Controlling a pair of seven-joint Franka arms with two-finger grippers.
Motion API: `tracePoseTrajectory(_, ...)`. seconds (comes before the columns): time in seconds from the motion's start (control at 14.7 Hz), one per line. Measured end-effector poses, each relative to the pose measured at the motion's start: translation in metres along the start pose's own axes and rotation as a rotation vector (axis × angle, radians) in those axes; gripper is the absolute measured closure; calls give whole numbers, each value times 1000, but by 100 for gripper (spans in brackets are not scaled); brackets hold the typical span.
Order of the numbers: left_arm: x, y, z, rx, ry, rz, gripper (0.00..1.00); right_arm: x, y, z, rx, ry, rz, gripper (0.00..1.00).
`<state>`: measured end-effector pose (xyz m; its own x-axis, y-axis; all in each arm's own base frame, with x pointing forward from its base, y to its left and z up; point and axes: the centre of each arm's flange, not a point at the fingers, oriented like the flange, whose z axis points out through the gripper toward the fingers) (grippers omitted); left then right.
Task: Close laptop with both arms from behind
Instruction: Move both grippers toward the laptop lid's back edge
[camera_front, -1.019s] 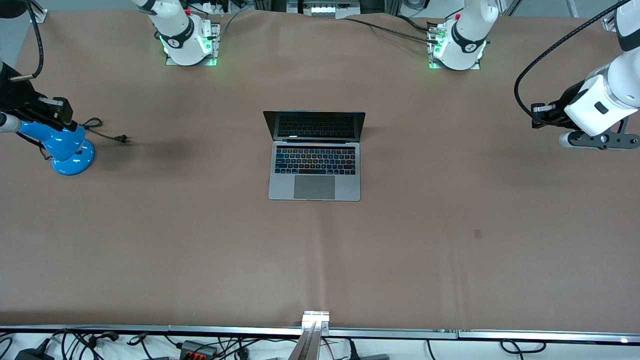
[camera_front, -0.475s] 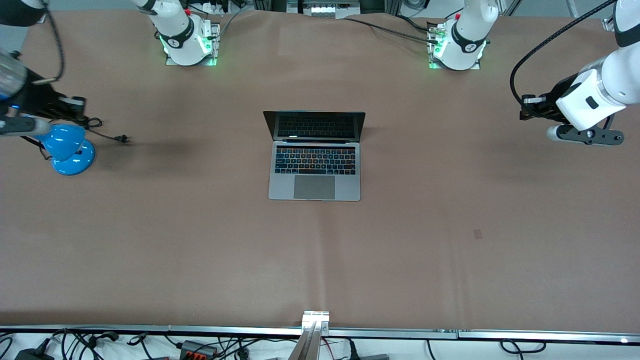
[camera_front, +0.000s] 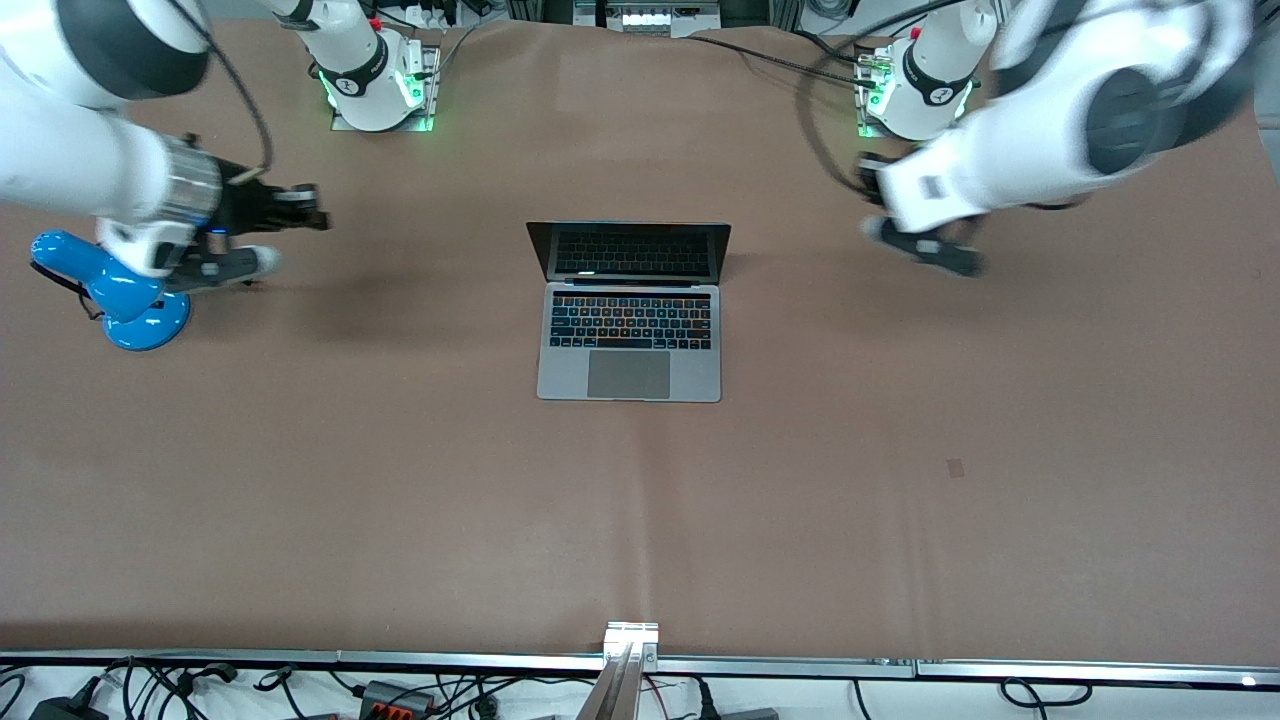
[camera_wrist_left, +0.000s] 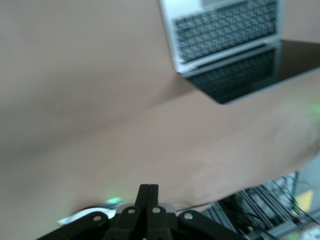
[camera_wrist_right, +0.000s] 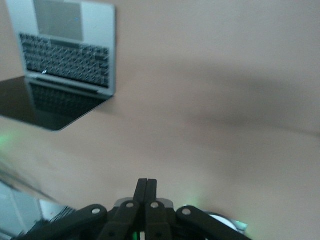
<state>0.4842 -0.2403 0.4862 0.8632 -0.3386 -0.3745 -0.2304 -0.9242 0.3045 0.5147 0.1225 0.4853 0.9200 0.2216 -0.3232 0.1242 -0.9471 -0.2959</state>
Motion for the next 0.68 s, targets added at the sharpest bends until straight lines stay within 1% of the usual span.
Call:
tracePoseTrajectory(0.07, 6, 17, 24, -6, -7, 12, 99, 1, -19, 16, 4, -31, -31, 99)
tracePoseTrajectory(0.2, 13, 45, 69, 2, -24, 47, 99, 2, -63, 49, -7, -94, -99, 99)
tracePoseTrajectory(0.34, 19, 64, 109, 7, -36, 71, 99, -1, -104, 83, 10, -146, -153, 99)
tracePoseTrajectory(0.48, 22, 82, 143, 9, -36, 58, 99, 1, -127, 110, 9, -157, -174, 99)
tracePoseTrajectory(0.68, 27, 103, 184, 6, -51, 41, 99, -4, -158, 157, -24, -176, -155, 99)
